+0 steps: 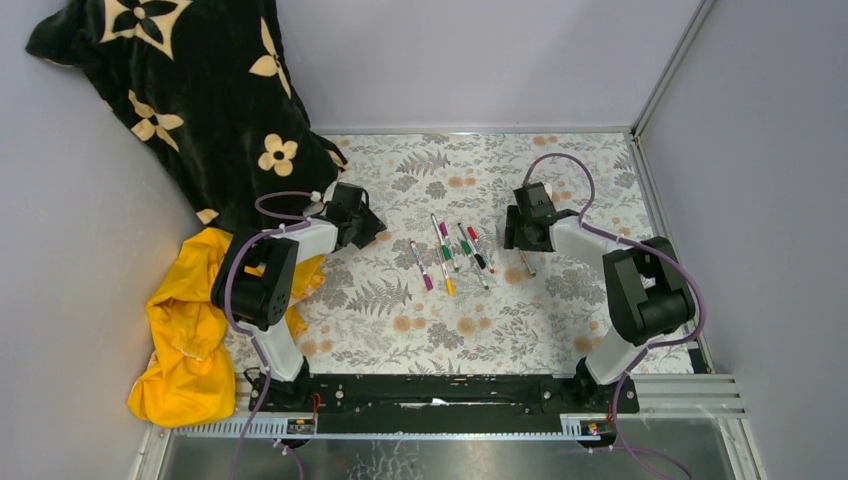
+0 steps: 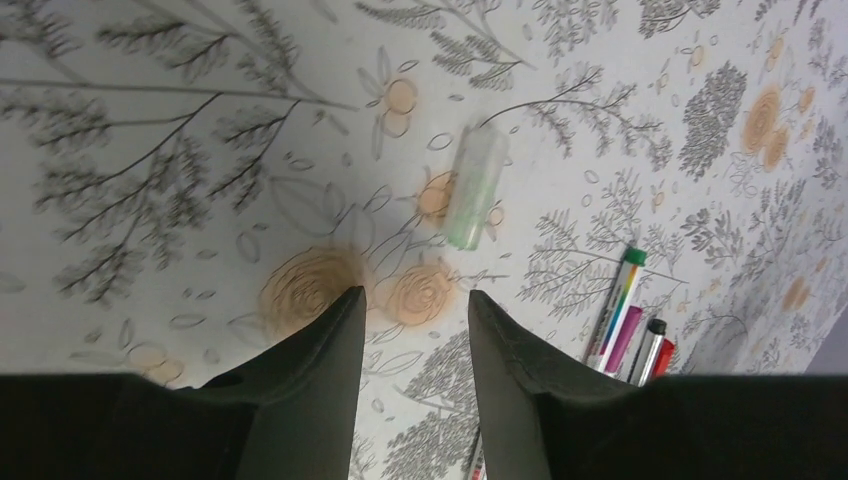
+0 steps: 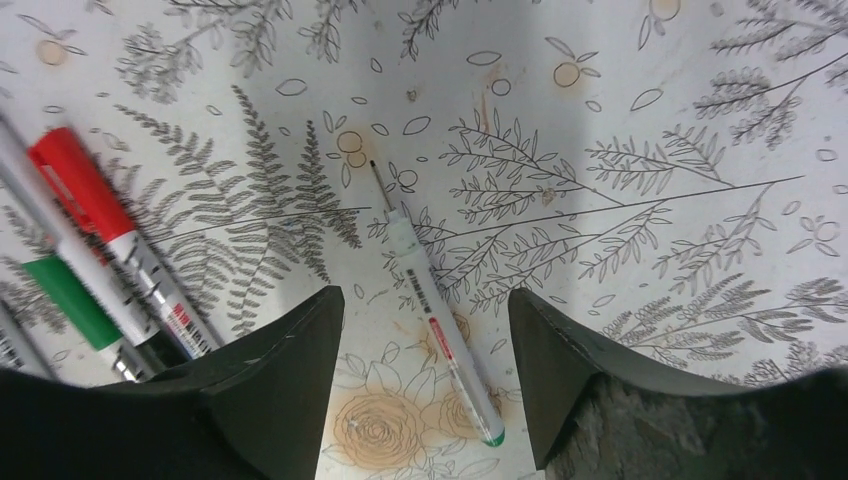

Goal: Open the pen caps

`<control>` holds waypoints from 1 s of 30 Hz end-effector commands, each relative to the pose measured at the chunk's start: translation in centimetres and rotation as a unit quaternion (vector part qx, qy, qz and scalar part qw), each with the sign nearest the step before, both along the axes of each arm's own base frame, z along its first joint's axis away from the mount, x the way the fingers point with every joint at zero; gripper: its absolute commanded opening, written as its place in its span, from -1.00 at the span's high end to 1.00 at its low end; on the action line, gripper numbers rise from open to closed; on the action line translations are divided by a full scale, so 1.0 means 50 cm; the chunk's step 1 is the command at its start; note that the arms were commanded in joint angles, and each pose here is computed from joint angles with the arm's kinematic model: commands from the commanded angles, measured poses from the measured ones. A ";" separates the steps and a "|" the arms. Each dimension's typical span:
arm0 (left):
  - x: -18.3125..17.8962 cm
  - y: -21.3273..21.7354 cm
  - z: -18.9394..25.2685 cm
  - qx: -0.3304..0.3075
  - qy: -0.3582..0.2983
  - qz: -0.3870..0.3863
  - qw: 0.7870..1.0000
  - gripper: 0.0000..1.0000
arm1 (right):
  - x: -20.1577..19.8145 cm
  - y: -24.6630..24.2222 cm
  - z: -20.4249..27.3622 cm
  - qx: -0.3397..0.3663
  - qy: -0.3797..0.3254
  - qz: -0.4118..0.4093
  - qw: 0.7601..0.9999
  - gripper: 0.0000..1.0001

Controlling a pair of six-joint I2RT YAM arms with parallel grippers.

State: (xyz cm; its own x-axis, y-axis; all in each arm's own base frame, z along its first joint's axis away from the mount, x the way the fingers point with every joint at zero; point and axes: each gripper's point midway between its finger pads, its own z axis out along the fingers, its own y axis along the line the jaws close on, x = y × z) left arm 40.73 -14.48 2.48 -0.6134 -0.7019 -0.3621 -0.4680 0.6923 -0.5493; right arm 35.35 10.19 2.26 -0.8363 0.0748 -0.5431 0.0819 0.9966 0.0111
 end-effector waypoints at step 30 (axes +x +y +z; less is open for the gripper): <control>-0.045 -0.043 0.158 -0.048 -0.091 -0.033 0.994 -0.24 | 0.003 0.191 0.047 0.015 0.025 0.189 0.982 -0.17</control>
State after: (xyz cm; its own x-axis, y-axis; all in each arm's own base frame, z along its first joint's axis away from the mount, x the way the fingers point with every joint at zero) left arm 38.14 -15.98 9.12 -0.6040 -0.6907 -0.3976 -0.3530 0.6791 -0.6436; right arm 35.05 18.84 3.93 -0.8433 -0.2079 -0.4957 -0.2647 0.9632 0.0464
